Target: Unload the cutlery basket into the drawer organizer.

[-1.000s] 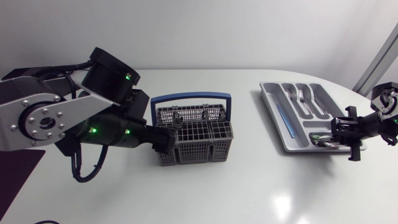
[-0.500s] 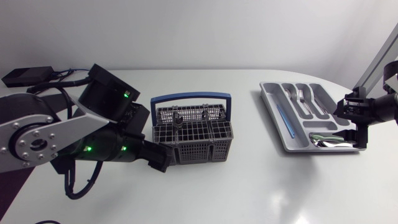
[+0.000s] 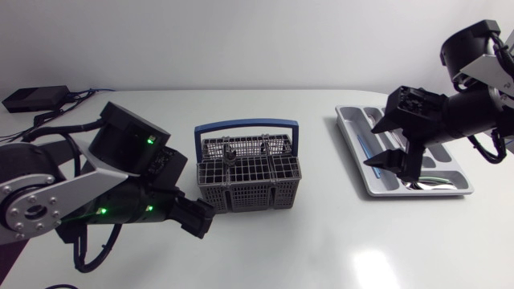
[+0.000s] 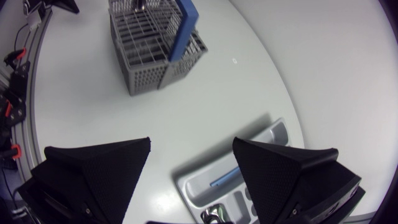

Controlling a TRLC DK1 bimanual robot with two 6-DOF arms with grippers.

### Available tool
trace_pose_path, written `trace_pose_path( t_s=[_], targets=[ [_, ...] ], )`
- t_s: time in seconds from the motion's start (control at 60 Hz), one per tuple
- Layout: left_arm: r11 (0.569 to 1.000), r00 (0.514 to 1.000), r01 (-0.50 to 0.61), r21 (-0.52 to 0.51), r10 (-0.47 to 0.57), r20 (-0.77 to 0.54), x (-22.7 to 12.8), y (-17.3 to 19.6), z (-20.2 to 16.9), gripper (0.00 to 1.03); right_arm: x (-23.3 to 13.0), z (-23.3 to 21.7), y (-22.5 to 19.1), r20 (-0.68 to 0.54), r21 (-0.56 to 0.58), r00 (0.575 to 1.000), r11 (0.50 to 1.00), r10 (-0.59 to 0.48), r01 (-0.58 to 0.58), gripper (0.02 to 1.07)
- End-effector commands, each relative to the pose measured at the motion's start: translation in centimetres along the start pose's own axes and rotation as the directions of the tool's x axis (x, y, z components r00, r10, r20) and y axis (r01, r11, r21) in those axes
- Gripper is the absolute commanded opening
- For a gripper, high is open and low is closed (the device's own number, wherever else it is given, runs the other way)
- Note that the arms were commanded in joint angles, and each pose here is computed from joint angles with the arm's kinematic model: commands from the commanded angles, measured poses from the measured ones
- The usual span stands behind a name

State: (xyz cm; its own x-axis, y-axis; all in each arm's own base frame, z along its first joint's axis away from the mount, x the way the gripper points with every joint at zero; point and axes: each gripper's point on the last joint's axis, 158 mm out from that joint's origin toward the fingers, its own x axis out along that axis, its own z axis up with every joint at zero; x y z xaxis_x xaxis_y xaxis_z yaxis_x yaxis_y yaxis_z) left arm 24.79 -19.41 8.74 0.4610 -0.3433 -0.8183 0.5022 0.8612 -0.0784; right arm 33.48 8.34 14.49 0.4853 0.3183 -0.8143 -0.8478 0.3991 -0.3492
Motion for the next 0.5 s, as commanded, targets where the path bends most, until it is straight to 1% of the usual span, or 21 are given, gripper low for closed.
trace_pose_path(
  t_s=[0.0, 0.133, 0.233, 0.333, 0.417, 0.483],
  targets=[
    [1.0, 1.0, -0.007, 0.025, 0.007, 0.008, 0.1, 0.4, -0.7, 0.98, -0.9, 3.7, 1.5, 0.062, 0.067, 0.998, 0.998, 0.018, -0.022, 0.98],
    [1.0, 0.999, -0.003, 0.02, 0.002, 0.041, 0.4, 0.4, -0.7, 0.98, -0.6, 8.6, 4.2, 0.138, 0.109, 0.988, 0.99, 0.072, -0.087, 0.98],
    [1.0, 0.997, 0.003, 0.013, -0.004, 0.077, 0.7, 0.3, -0.3, 0.98, -0.1, 11.1, 5.3, 0.196, 0.172, 0.975, 0.975, 0.106, -0.14, 0.98],
    [1.0, 0.994, 0.006, 0.01, -0.007, 0.108, 0.9, 0.4, -0.1, 0.98, 0.6, 13.1, 6.4, 0.237, 0.204, 0.963, 0.962, 0.129, -0.179, 0.98],
    [1.0, 0.993, -0.004, -0.001, 0.004, 0.118, 1.0, 1.0, -0.2, 0.98, 1.4, 14.3, 7.2, 0.254, 0.259, 0.955, 0.941, 0.152, -0.218, 0.98],
    [1.0, 0.993, -0.008, -0.005, 0.008, 0.12, 1.1, 1.3, -0.3, 0.98, 2.1, 15.0, 8.3, 0.253, 0.312, 0.948, 0.911, 0.195, -0.271, 1.02]
  ],
)
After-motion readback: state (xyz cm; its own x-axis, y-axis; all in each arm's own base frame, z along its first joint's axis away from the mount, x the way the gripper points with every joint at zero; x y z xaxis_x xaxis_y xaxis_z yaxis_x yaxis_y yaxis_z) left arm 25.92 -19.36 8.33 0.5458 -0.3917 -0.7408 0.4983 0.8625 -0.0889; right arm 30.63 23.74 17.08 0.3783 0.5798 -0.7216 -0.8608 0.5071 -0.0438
